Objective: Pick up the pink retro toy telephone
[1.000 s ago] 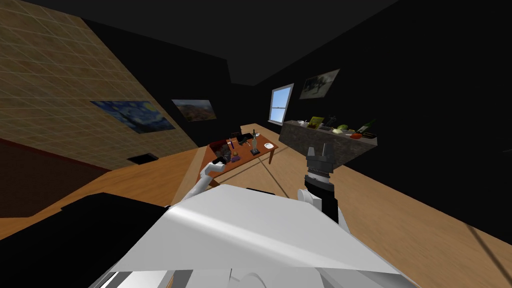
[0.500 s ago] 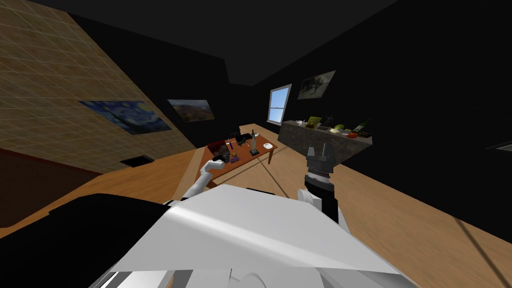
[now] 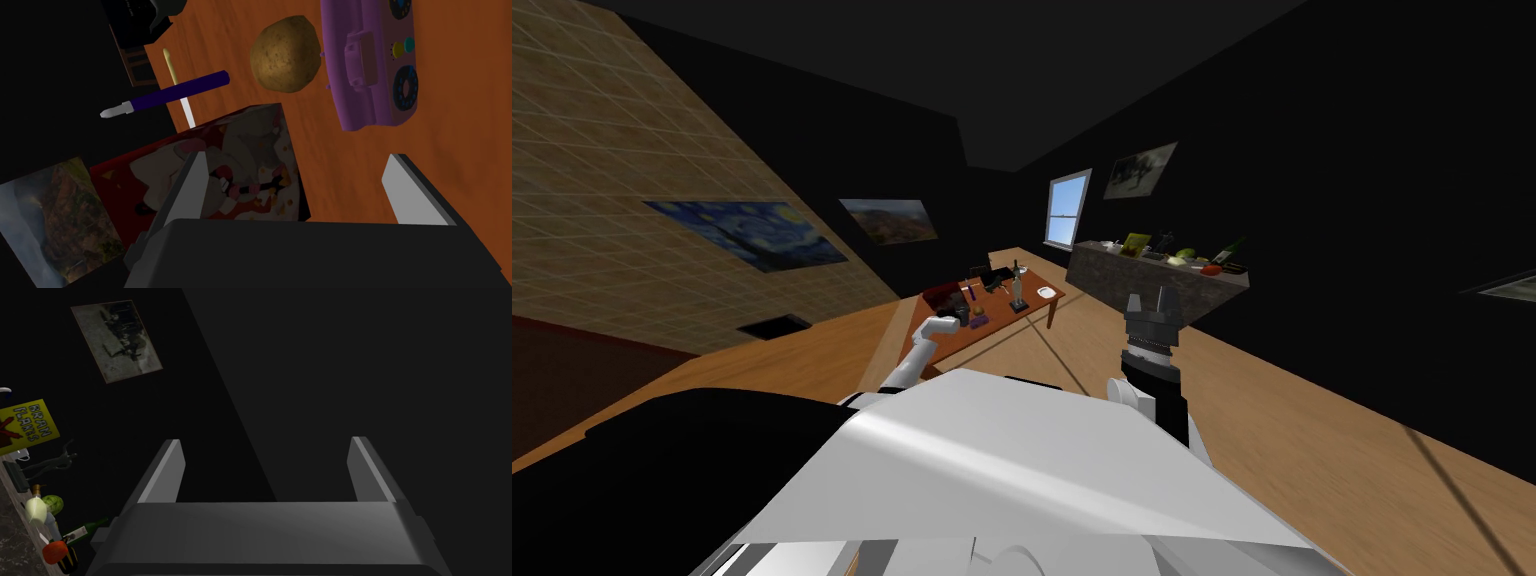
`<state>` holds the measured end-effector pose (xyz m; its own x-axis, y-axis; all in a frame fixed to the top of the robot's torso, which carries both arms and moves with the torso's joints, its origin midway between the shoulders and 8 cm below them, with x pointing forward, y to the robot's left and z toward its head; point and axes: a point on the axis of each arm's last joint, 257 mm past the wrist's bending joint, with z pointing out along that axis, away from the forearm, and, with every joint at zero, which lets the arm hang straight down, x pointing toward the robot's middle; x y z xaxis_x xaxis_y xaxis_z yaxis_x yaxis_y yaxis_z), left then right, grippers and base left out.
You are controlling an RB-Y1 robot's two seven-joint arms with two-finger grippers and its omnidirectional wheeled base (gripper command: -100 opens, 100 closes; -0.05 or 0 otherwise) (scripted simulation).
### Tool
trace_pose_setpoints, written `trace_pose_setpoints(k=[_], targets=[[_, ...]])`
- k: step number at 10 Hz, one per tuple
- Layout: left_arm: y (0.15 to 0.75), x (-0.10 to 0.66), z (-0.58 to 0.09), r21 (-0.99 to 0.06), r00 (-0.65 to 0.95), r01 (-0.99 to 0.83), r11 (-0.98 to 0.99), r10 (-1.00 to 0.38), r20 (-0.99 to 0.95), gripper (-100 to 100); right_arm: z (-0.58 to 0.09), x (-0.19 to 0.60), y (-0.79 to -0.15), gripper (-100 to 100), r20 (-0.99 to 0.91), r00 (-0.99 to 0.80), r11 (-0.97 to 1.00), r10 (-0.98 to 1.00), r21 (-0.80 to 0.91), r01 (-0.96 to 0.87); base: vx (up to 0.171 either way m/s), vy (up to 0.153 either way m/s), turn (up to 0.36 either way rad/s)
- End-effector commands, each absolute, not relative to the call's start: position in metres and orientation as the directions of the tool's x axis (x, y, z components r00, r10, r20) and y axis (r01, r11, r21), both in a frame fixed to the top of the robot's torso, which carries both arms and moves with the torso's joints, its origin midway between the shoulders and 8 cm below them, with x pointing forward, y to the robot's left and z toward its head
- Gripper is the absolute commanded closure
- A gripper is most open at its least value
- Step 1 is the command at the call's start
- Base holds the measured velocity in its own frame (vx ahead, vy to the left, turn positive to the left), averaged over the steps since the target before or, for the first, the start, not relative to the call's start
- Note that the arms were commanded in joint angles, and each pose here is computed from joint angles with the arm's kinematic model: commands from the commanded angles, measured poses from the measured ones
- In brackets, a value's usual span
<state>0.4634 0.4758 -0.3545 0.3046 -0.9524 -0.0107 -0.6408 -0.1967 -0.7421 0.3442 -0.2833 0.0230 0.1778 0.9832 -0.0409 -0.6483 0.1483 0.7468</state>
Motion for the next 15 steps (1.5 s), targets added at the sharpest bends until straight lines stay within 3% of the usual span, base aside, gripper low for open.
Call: trace_pose_setpoints(k=[1, 15], targets=[[0.477, 0.458, -0.361, -0.717, 0.315, -0.665, -0.211, -0.949, -0.012, -100, 0.023, 0.344, -0.283, 0, -0.041, 0.178, 0.148, 0.983, 0.747, -0.648, 0.018, 0.01, -0.001], [0.487, 0.411, -0.405, -0.416, 0.525, -0.762, -0.496, -0.85, 0.053, -100, 0.023, 0.344, -0.283, 0, -0.041, 0.178, 0.148, 0.983, 0.747, -0.648, 0.045, 0.012, -0.035]])
